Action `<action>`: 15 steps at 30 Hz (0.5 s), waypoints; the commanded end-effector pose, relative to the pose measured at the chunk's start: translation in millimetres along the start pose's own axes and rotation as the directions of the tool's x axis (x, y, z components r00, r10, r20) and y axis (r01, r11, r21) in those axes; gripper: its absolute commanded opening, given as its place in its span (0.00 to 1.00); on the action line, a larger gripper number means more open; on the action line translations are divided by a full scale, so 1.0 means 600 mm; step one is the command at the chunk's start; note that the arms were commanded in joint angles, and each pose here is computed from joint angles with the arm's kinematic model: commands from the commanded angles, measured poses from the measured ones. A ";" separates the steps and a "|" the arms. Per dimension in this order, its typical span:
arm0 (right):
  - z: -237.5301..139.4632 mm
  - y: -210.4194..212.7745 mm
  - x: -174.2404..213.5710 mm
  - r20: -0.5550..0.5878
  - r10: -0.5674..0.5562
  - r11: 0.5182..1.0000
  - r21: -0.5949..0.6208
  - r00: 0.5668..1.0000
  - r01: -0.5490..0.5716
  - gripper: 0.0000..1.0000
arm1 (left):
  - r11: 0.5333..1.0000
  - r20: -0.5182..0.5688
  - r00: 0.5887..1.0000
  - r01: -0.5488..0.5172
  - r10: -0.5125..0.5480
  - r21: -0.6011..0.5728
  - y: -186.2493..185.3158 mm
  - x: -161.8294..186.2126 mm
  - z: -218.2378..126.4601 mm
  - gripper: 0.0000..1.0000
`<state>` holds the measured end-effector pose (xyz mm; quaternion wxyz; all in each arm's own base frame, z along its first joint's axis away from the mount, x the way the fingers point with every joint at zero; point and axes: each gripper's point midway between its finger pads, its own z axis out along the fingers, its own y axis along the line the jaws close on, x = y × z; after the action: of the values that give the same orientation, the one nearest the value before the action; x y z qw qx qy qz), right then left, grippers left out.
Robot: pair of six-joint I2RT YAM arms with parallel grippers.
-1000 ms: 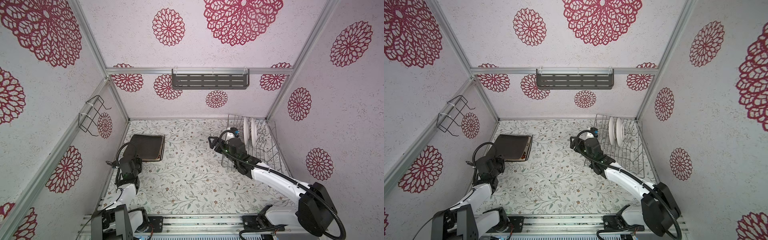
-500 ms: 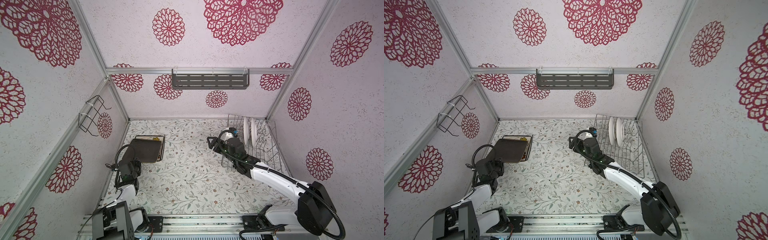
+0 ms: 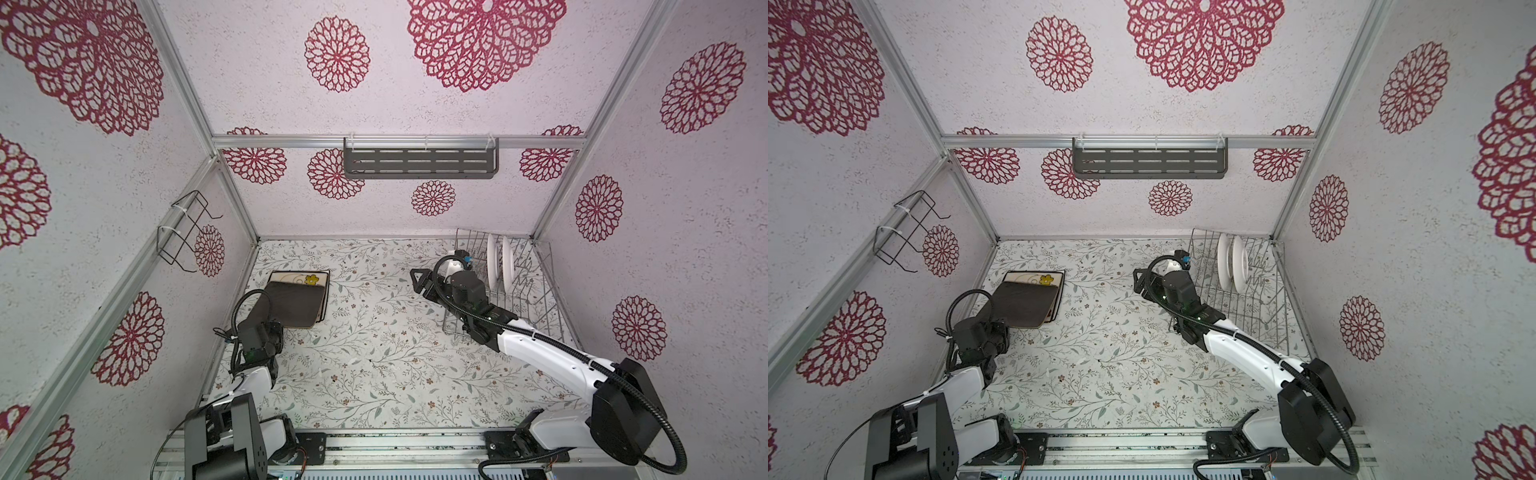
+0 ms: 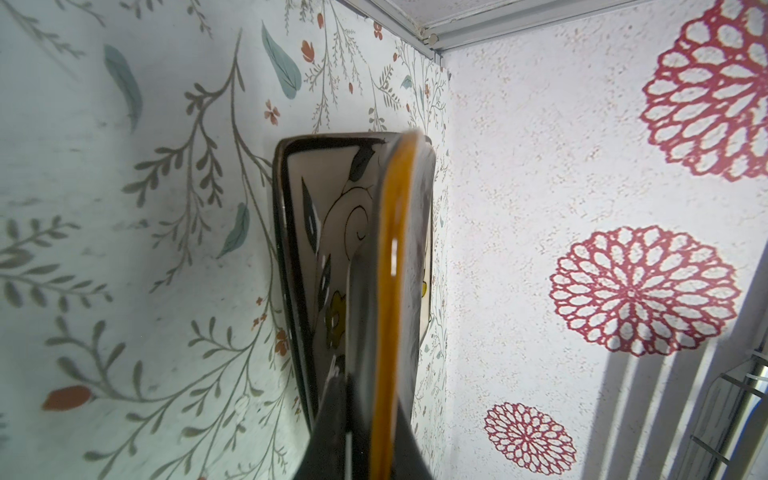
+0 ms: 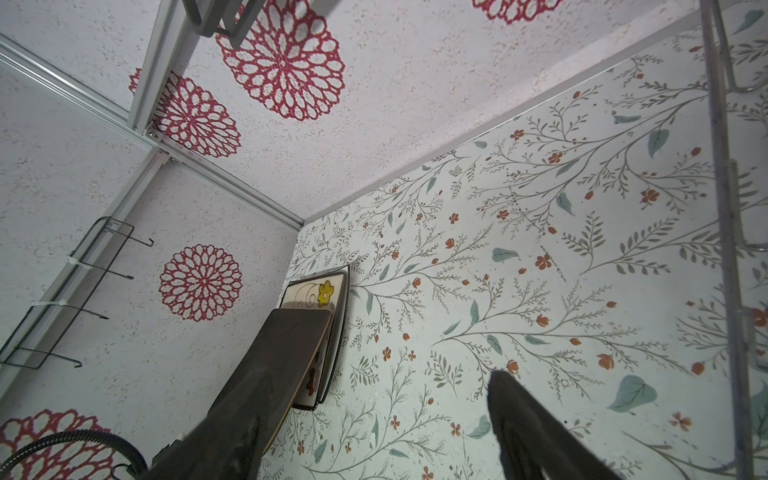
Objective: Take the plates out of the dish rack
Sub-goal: 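Lower the dark plate onto the flowered plate with the left gripper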
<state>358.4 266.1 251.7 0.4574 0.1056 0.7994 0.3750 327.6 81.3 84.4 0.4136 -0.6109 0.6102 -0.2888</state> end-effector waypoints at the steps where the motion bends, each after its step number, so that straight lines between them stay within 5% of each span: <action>1: -0.001 0.028 -0.012 0.017 0.017 0.999 -0.047 1.000 -0.016 0.84 | 0.970 0.034 0.999 -0.039 0.031 0.240 -0.125 -0.023 -0.012 0.00; 15: -0.002 0.027 -0.012 0.020 0.013 0.999 -0.041 1.000 -0.012 0.84 | 0.975 0.019 1.000 -0.020 0.016 0.221 -0.117 -0.021 0.000 0.00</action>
<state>357.9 268.0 249.0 0.4549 0.1040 0.8015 0.3739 334.4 80.7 83.0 0.4070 -0.6089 0.6142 -0.2938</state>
